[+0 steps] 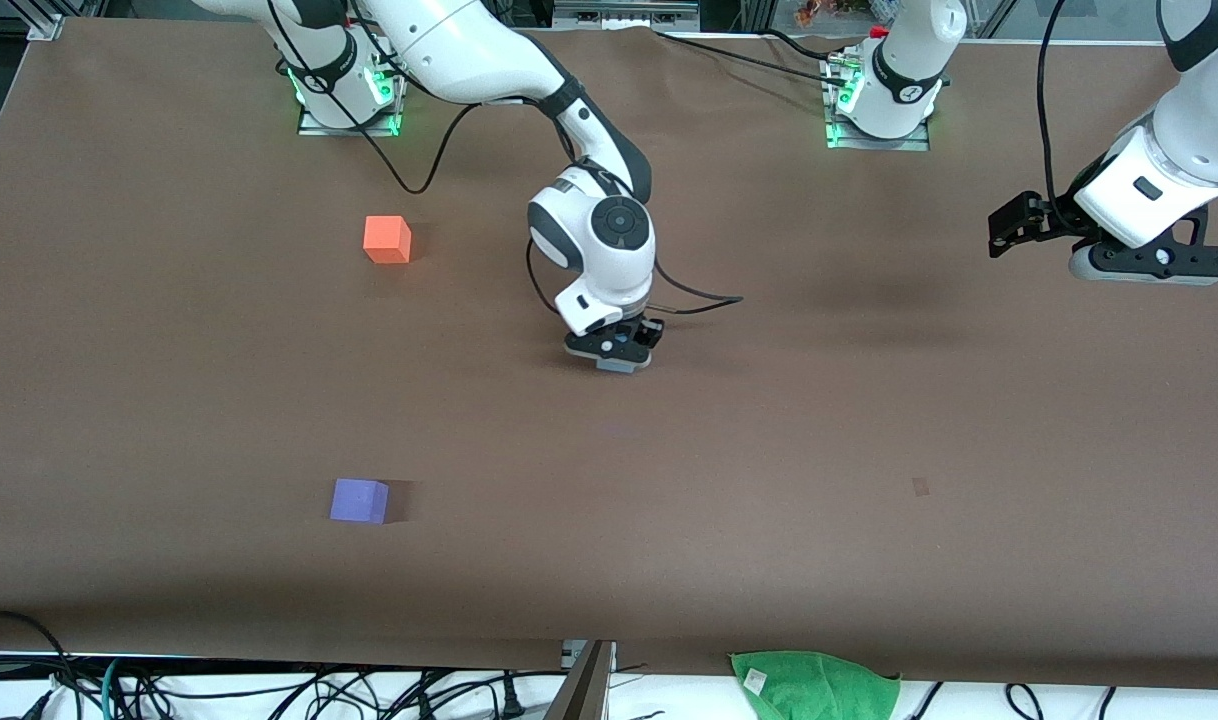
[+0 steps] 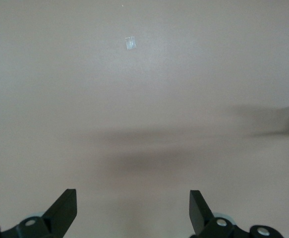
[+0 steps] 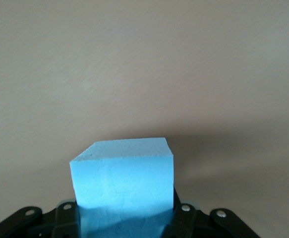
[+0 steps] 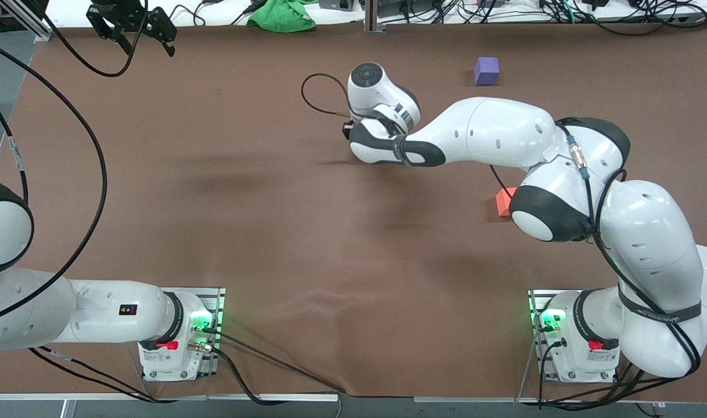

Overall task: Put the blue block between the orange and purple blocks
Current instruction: 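Close the right gripper on the blue cube and lift it, then carry the blue cube with the right gripper between orange and purple cubes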

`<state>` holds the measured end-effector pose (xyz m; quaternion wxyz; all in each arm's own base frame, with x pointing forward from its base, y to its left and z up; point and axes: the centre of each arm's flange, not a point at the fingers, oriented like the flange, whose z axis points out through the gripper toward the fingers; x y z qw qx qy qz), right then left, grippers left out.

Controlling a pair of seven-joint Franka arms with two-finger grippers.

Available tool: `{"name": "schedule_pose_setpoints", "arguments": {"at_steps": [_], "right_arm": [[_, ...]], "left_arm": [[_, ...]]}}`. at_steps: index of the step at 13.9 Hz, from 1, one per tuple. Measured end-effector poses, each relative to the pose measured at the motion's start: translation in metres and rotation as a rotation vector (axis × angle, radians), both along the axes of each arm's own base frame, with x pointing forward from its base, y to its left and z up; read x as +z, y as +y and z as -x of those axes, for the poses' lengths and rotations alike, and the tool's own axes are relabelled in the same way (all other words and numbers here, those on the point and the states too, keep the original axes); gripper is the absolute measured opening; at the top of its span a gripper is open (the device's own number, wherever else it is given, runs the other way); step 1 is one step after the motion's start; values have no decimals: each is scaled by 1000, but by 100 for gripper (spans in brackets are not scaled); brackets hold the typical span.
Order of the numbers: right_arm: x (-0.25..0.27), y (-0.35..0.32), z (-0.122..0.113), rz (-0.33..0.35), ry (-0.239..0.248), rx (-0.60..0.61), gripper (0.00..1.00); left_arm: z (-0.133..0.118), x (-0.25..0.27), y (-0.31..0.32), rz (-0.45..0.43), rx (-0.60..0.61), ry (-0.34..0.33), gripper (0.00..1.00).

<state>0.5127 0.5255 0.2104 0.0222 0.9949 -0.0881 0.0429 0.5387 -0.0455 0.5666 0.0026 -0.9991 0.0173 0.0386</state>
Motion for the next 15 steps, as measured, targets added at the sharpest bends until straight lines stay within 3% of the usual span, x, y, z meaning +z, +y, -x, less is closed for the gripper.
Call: {"name": "schedule_pose_setpoints", "arguments": {"at_steps": [3,6,9,13,15], "right_arm": [[55,-63,-43,48,44,70,57],[92,-191,-72,55,116,146,57],[91,-308,-60,40,163,185,57],[28,-337,-16,21,95,225,57],[9,-346,-7,26,96,231,57]], "left_arm": [[0,0,-3,0,-6,1,100],[1,0,-8,0,-15,1,100],[1,0,-9,0,-17,1,100],[1,0,-9,-1,-16,2,100],[1,0,-9,-1,-16,3,100]]}}
